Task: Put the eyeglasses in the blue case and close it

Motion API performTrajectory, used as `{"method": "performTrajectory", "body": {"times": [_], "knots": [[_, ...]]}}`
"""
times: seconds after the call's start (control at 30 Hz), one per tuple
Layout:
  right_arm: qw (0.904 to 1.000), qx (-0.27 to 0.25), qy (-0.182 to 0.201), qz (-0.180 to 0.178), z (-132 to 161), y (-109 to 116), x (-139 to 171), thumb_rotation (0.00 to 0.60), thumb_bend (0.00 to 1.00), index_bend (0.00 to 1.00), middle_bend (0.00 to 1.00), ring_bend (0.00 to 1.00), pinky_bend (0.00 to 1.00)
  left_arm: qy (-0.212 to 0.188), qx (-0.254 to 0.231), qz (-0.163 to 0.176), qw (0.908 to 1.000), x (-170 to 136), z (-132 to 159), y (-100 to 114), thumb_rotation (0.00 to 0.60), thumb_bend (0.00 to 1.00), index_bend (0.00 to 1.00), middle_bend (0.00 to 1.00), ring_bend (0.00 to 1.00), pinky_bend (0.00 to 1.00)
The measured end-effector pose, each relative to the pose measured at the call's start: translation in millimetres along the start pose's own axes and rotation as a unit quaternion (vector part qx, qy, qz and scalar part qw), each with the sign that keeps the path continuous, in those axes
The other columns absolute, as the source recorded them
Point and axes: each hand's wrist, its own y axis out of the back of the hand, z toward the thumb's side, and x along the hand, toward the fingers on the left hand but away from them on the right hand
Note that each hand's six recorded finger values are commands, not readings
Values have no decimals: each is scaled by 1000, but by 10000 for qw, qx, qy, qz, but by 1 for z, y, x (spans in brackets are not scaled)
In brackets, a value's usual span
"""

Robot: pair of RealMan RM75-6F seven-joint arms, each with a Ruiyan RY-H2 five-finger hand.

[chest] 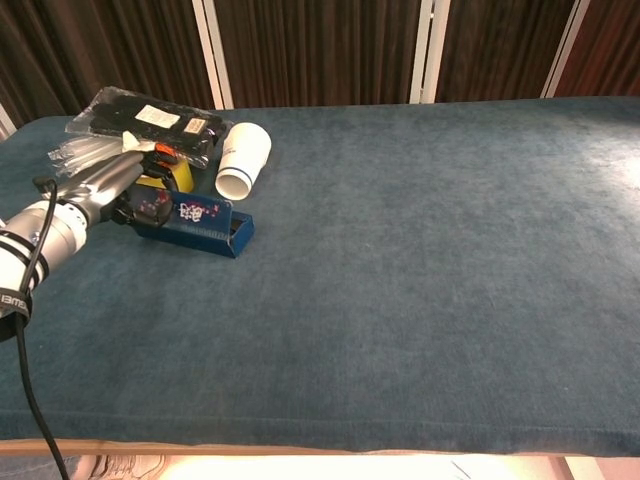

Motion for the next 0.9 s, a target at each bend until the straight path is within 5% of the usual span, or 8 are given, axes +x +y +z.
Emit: {"method": "performTrajectory", "body": {"times": [0.9], "knots": [[9999,-19,-131,-72,-5,4,-2,600,118,0,0,0,0,247,176,-95,9995,32,10,-18,600,491,686,102,0,63]]}}
